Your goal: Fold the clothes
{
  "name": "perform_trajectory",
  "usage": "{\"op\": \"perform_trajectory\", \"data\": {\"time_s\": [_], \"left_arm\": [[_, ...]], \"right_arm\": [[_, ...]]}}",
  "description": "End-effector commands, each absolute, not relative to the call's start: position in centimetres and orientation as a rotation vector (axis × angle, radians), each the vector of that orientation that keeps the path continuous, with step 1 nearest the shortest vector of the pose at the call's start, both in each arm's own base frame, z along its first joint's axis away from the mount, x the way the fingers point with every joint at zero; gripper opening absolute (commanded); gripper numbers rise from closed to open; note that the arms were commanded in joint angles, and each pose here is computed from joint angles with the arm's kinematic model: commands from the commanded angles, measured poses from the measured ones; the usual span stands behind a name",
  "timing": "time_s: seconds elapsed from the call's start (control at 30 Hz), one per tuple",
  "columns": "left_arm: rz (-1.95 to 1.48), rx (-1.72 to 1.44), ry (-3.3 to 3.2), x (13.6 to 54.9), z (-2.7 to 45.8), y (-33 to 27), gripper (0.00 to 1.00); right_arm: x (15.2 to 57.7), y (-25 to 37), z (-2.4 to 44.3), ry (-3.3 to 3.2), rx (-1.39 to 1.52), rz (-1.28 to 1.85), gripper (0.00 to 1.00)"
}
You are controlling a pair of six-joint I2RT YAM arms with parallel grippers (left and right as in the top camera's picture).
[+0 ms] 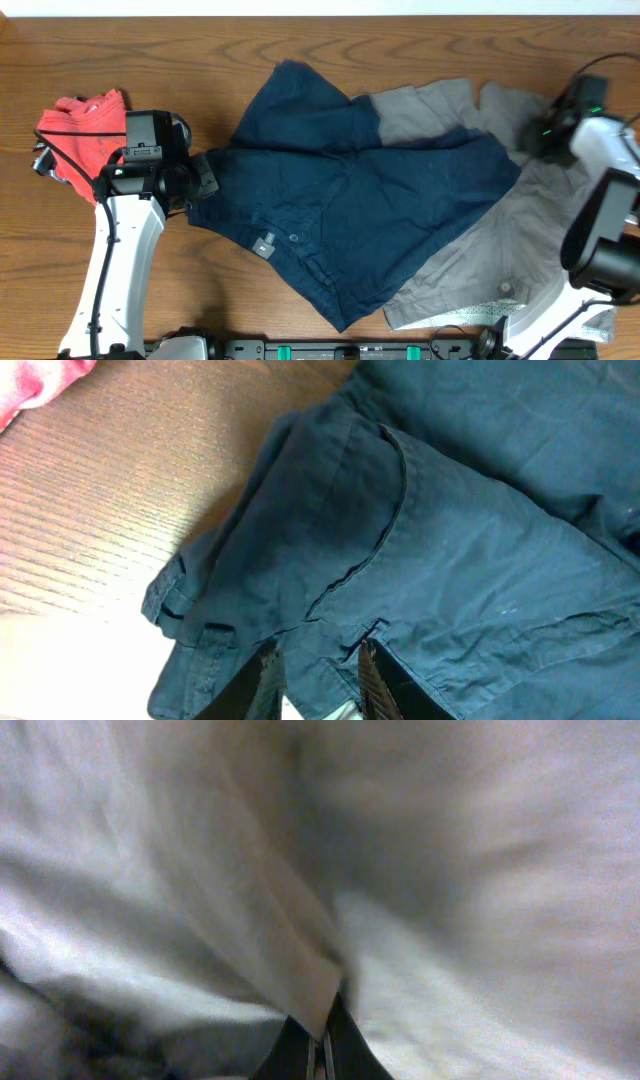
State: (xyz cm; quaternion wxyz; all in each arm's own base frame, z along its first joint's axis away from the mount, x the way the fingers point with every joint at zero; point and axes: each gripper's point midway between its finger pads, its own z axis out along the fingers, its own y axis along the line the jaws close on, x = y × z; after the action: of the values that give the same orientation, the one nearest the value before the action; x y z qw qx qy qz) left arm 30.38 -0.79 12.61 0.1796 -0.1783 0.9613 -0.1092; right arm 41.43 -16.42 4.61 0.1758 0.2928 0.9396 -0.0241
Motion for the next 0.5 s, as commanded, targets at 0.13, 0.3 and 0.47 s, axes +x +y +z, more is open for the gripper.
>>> {"op": "perform_trajectory", "data": {"time_s": [0.13, 0.3, 0.47], "left_arm": [[-0.303, -0.509, 2.684, 30.7, 13.8, -0.5, 0.27], [-0.302, -0.513, 2.695, 30.4, 13.7, -0.5, 0.27], [-0.301, -0.515, 2.703, 30.3, 13.6, -0.5, 0.27]], "right_arm": [[37.7, -31.1, 24.8, 2.125, 1.129, -0.525, 0.01], [33.2, -33.8, 23.7, 2.141, 1.296, -0.654, 0.01], [26.8, -35.9, 22.0, 1.989, 1.655, -0.938, 0.01]]}}
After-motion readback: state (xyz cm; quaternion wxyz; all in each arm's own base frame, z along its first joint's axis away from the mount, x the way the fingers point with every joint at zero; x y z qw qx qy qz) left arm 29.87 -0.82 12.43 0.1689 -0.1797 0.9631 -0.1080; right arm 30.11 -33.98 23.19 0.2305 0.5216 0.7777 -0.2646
